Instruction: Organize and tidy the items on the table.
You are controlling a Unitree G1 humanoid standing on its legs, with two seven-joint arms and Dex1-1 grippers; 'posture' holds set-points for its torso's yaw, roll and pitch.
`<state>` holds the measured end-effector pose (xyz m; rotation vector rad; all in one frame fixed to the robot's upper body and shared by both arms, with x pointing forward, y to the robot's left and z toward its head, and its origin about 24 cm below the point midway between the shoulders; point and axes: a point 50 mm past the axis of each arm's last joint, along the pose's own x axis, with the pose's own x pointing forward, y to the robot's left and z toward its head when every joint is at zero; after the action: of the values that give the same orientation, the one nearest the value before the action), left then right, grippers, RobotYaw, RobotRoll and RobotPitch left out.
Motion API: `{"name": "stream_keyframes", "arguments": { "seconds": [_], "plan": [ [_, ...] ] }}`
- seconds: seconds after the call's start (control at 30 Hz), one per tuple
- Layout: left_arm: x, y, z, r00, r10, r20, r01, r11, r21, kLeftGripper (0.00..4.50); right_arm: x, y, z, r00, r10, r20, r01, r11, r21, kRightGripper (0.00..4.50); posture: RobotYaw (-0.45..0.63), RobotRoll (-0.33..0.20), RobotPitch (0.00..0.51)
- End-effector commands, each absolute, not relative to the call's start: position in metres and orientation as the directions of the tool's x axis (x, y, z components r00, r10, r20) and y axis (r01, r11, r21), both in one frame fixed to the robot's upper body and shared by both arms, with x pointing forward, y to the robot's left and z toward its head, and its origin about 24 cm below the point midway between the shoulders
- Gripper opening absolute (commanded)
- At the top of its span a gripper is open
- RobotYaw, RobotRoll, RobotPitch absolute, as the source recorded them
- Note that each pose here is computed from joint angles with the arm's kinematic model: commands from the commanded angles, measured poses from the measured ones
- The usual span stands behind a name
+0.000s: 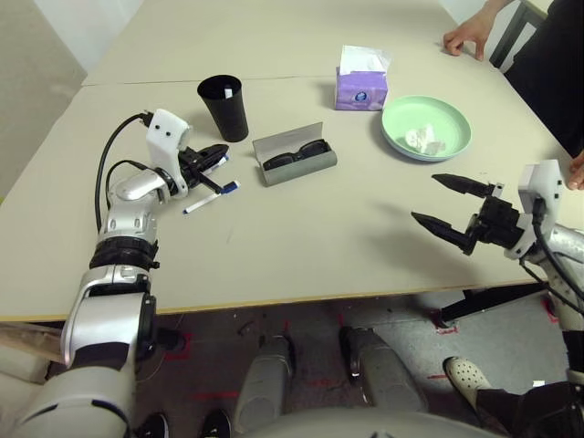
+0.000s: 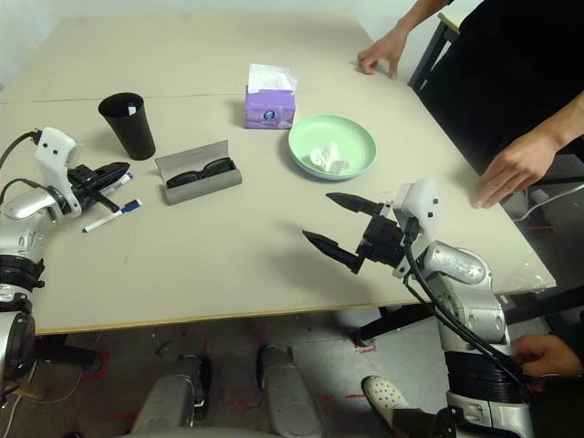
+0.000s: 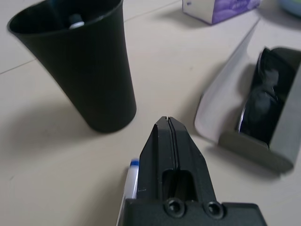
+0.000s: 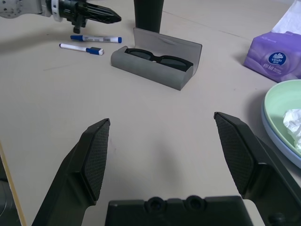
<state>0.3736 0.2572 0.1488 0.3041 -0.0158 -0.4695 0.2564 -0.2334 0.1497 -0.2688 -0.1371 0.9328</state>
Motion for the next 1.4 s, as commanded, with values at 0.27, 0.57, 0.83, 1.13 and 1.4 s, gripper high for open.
{"name": "stream_keyframes", "arguments": {
  "seconds": [0.27,0.57,0.83,1.13,1.4],
  "plan": [
    [0.387,0.241,0.146,0.905,-0.423,-0.053,0.421,0.866,0.269,0.02,0.252,-0.236,0.159,0.608,0.794,0.01,-0.756,0.583,-0.298,4.5,-0.2,0.0,0.179],
    [0.389,0.236,0.143,0.894,-0.442,-0.076,0.445,0.857,0.26,0.02,0.252,-0.233,0.169,0.612,0.79,0.026,-0.746,0.589,-0.311,4.5,-0.22,0.0,0.178],
    [0.382,0.23,0.13,0.832,-0.538,-0.138,0.553,0.784,0.281,0.02,0.252,-0.235,0.171,0.621,0.783,0.036,-0.74,0.601,-0.302,4.5,-0.22,0.0,0.177],
    [0.374,0.237,0.127,0.785,-0.591,-0.187,0.618,0.723,0.309,0.02,0.25,-0.236,0.164,0.622,0.783,0.024,-0.75,0.604,-0.27,4.5,-0.21,0.0,0.176],
    [0.365,0.241,0.122,0.732,-0.633,-0.251,0.679,0.648,0.346,0.02,0.251,-0.235,0.162,0.617,0.786,0.02,-0.757,0.6,-0.26,4.5,-0.21,0.0,0.177]
  ]
}}
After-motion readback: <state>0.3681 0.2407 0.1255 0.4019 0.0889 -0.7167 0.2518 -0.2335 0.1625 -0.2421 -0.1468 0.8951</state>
